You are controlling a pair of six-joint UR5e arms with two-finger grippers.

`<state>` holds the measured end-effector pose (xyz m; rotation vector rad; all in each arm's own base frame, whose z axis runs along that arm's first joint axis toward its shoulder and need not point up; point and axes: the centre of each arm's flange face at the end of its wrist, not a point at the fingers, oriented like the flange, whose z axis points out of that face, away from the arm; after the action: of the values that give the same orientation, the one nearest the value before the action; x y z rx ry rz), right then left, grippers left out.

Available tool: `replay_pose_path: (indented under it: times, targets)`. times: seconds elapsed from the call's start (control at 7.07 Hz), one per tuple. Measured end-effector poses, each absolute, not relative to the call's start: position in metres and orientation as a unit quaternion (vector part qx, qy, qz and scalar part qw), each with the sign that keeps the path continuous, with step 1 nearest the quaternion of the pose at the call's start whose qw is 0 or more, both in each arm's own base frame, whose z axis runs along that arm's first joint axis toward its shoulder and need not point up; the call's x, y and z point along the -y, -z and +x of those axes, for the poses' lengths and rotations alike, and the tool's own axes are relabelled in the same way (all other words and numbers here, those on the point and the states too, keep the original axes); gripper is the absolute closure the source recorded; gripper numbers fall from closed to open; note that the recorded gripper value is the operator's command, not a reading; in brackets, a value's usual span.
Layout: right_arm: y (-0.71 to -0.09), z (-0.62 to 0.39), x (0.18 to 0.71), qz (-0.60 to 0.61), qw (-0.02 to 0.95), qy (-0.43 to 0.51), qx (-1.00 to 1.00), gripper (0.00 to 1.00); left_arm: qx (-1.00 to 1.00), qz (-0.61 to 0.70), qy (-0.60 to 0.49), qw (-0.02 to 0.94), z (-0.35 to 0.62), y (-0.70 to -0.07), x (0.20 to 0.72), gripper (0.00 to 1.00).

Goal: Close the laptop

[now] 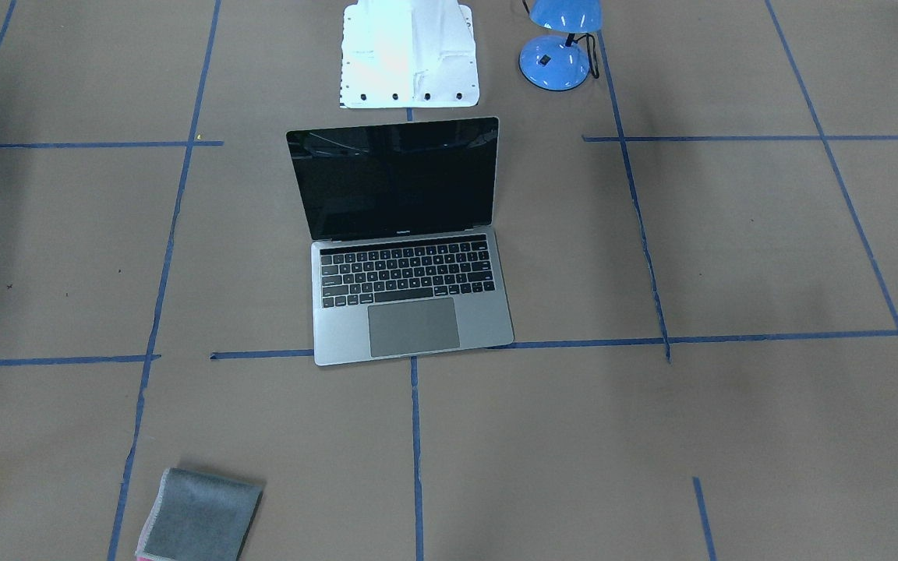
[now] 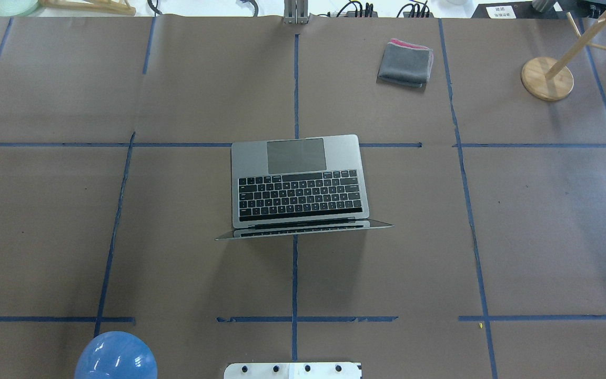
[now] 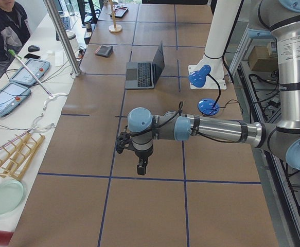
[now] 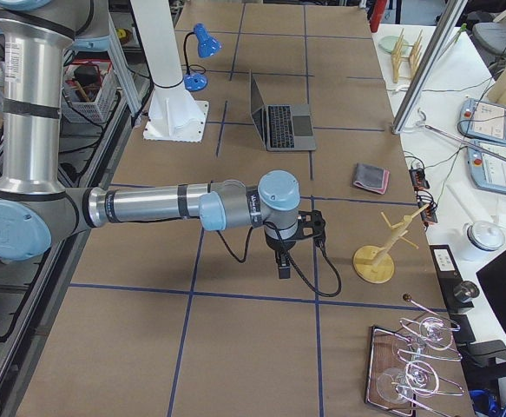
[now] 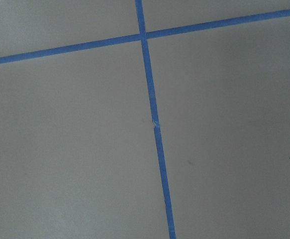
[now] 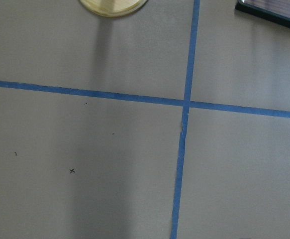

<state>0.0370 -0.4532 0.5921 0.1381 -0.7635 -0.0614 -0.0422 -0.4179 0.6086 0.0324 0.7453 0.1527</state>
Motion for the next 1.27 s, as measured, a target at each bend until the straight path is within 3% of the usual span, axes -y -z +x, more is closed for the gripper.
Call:
replay_pose_path:
  times: [0.57,1.27]
  targets:
    - [-0.588,0.033,0.455,0.069,0.925,0.033,0.373,0.0,-0.358,0.02,-0.076,0.931,-0.042,-0.606,0.422,0.01]
    - [-0.541,-0.045,0.464,0.116,0.899,0.042,0.421,0.01,-0.363,0.12,-0.116,0.917,-0.007,-0.524,0.507,0.01]
